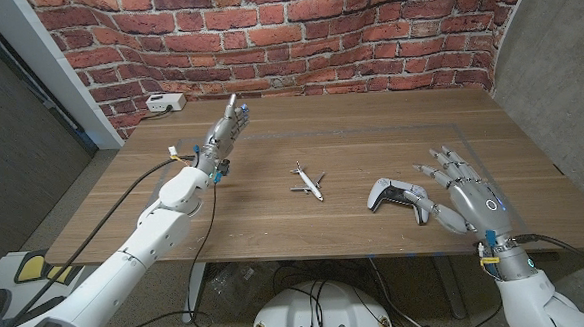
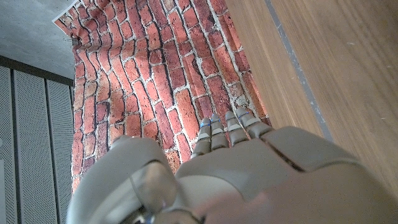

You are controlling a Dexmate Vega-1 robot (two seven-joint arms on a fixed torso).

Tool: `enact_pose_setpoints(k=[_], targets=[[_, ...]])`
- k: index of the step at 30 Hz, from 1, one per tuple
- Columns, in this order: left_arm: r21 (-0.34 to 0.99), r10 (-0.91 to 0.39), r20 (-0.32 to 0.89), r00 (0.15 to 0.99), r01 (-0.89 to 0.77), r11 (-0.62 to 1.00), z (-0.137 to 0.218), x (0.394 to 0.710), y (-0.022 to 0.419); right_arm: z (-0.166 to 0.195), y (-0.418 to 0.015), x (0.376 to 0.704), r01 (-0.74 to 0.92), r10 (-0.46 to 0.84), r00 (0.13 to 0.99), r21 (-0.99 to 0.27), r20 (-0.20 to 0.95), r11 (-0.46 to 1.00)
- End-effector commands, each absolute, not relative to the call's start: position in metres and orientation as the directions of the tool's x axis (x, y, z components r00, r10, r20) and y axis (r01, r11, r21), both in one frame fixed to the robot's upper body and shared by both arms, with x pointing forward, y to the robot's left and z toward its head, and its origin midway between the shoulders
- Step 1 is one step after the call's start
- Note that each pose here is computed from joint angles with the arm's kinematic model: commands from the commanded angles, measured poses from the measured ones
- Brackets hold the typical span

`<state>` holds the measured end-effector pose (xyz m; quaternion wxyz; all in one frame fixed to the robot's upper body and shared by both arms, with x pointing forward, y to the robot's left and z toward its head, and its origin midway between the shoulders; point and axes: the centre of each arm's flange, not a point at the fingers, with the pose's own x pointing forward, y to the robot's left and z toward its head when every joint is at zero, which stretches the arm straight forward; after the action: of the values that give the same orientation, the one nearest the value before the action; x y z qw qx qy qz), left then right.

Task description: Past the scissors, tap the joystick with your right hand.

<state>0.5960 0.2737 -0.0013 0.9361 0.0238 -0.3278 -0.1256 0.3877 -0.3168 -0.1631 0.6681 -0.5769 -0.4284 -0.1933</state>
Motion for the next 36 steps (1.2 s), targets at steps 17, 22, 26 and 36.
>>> enact_pose_setpoints(k=[17, 22, 26, 36], targets=[[0.146, -0.26, 0.599, 0.758, 0.215, 0.965, 0.001, 0.599, 0.287, -0.18, -0.31, 0.409, 0.682, 0.186, 0.699, -0.722, 0.691, 0.12], [0.144, -0.26, 0.6, 0.757, 0.217, 0.965, 0.0, 0.6, 0.288, -0.182, -0.311, 0.411, 0.673, 0.173, 0.709, -0.729, 0.683, 0.123], [0.142, -0.258, 0.602, 0.755, 0.216, 0.966, 0.0, 0.6, 0.289, -0.183, -0.311, 0.412, 0.668, 0.167, 0.715, -0.734, 0.679, 0.122], [0.141, -0.255, 0.607, 0.753, 0.214, 0.967, -0.001, 0.599, 0.289, -0.189, -0.315, 0.415, 0.646, 0.148, 0.738, -0.753, 0.658, 0.13]])
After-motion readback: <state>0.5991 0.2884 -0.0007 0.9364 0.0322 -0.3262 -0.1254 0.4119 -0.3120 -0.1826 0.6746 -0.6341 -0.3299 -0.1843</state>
